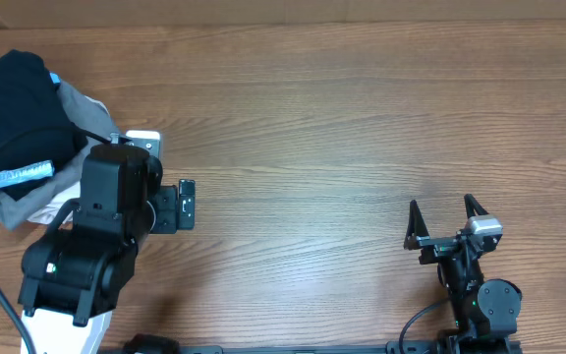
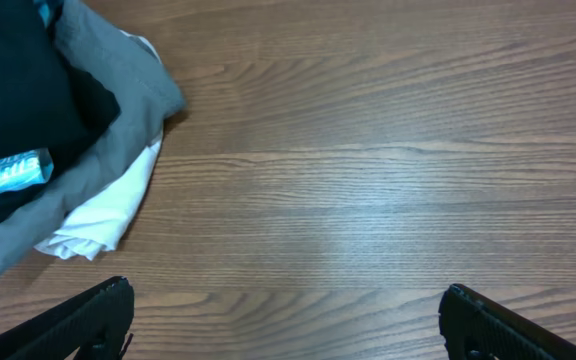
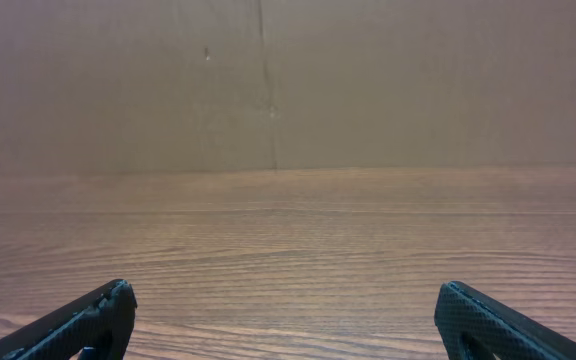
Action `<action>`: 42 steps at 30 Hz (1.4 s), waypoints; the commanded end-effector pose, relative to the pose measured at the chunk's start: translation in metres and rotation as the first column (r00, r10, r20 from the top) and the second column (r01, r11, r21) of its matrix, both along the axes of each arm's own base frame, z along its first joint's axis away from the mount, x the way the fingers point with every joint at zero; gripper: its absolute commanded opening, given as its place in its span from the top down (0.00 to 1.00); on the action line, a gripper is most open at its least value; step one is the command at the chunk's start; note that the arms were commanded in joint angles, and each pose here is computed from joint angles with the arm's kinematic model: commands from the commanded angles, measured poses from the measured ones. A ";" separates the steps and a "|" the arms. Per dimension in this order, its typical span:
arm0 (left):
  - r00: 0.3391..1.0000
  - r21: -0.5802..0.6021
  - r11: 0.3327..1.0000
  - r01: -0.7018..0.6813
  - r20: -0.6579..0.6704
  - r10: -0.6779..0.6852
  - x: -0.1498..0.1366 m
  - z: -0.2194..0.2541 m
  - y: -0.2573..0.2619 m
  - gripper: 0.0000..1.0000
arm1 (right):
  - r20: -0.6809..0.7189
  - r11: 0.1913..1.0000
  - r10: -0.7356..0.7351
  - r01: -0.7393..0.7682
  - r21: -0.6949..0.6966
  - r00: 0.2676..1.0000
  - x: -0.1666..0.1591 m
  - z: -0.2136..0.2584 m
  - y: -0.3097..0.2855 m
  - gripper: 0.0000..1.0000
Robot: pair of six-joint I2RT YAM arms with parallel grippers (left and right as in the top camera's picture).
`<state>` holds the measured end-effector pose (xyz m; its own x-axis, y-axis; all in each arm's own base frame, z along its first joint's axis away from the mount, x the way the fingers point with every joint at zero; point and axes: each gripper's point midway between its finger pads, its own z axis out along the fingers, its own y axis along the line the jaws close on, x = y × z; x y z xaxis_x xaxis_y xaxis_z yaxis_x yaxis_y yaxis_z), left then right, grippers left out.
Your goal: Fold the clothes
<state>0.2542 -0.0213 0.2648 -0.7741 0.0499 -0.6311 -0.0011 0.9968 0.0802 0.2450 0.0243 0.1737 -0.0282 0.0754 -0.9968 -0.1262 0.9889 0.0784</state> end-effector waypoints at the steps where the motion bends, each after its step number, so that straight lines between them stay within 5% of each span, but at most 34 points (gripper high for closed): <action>1: 1.000 0.021 1.000 0.009 -0.020 -0.008 0.003 -0.005 0.000 0.00 | 0.002 1.000 0.006 -0.006 -0.007 1.000 0.000 -0.002 0.001 0.00; 19: 0.995 0.039 0.999 0.011 -0.102 -0.007 0.015 -0.026 -0.003 0.00 | 0.002 1.000 0.006 -0.006 -0.007 1.000 0.000 -0.002 0.001 0.00; 30: 0.990 -0.027 1.000 -0.001 0.138 0.005 -0.020 0.016 0.007 0.00 | 0.002 1.000 0.006 -0.006 -0.007 1.000 0.000 -0.002 0.001 0.00; 42: 0.868 -0.159 0.987 0.006 0.491 0.074 -0.014 -0.055 0.015 0.00 | 0.002 1.000 0.006 -0.006 -0.007 1.000 0.000 -0.002 0.001 0.00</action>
